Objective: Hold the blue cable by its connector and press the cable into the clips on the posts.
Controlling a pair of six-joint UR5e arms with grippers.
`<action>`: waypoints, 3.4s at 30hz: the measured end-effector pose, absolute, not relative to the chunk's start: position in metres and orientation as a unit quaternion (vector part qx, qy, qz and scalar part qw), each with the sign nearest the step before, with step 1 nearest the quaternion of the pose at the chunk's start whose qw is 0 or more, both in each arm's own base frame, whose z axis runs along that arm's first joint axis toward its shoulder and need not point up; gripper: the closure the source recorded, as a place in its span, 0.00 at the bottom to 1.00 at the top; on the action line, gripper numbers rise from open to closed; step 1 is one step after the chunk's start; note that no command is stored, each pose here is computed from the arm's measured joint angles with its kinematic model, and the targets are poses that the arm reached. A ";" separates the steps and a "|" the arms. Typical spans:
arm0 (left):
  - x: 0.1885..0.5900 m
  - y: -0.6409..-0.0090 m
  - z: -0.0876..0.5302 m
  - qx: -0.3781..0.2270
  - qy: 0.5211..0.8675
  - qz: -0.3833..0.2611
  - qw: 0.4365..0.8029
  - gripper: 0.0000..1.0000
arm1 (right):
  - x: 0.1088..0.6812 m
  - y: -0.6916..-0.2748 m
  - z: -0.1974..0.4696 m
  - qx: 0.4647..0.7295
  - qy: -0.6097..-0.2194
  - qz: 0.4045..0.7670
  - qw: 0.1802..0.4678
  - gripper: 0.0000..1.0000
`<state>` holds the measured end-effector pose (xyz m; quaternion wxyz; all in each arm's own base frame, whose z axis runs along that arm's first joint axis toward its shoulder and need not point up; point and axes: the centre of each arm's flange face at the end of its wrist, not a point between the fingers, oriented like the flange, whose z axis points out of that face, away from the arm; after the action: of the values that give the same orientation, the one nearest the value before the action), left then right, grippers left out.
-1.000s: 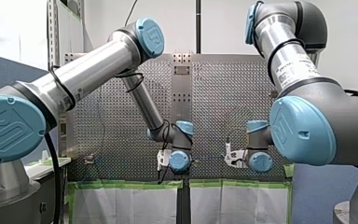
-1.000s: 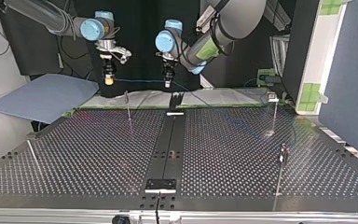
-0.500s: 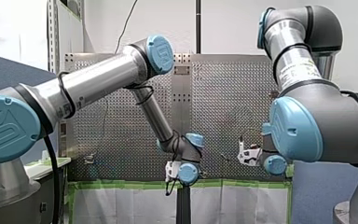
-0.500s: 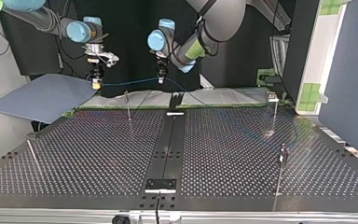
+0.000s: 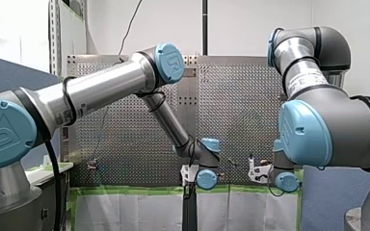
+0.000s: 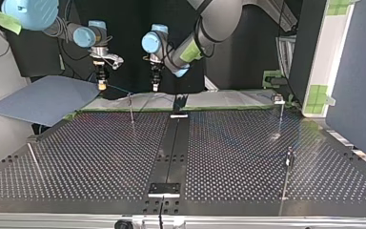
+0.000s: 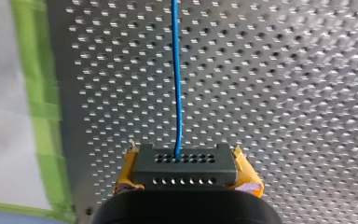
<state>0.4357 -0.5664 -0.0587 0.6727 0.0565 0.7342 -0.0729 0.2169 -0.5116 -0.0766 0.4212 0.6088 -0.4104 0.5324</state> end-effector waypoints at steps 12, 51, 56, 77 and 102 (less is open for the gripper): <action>0.447 -0.575 -0.043 0.048 0.729 -0.043 0.681 0.84 | 0.207 -0.500 -0.118 0.623 -0.452 0.500 0.397 1.00; 0.438 -0.545 -0.105 0.145 0.800 -0.052 0.580 0.01 | 0.209 -0.506 -0.119 0.628 -0.460 0.491 0.392 1.00; 0.432 -0.545 -0.109 0.138 0.797 -0.046 0.586 0.01 | 0.210 -0.506 -0.119 0.628 -0.459 0.492 0.391 1.00; 0.377 -0.584 -0.095 0.150 0.778 -0.081 0.605 0.01 | 0.218 -0.522 -0.115 0.645 -0.440 0.492 0.384 1.00; 0.383 -0.609 -0.071 0.103 0.771 -0.087 0.622 0.01 | 0.228 -0.516 -0.104 0.703 -0.368 0.525 0.308 1.00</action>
<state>0.3829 -0.6086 -0.0706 0.6222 0.1027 0.7712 -0.0867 0.2279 -0.5159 -0.1040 0.3081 0.7031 -0.3675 0.5250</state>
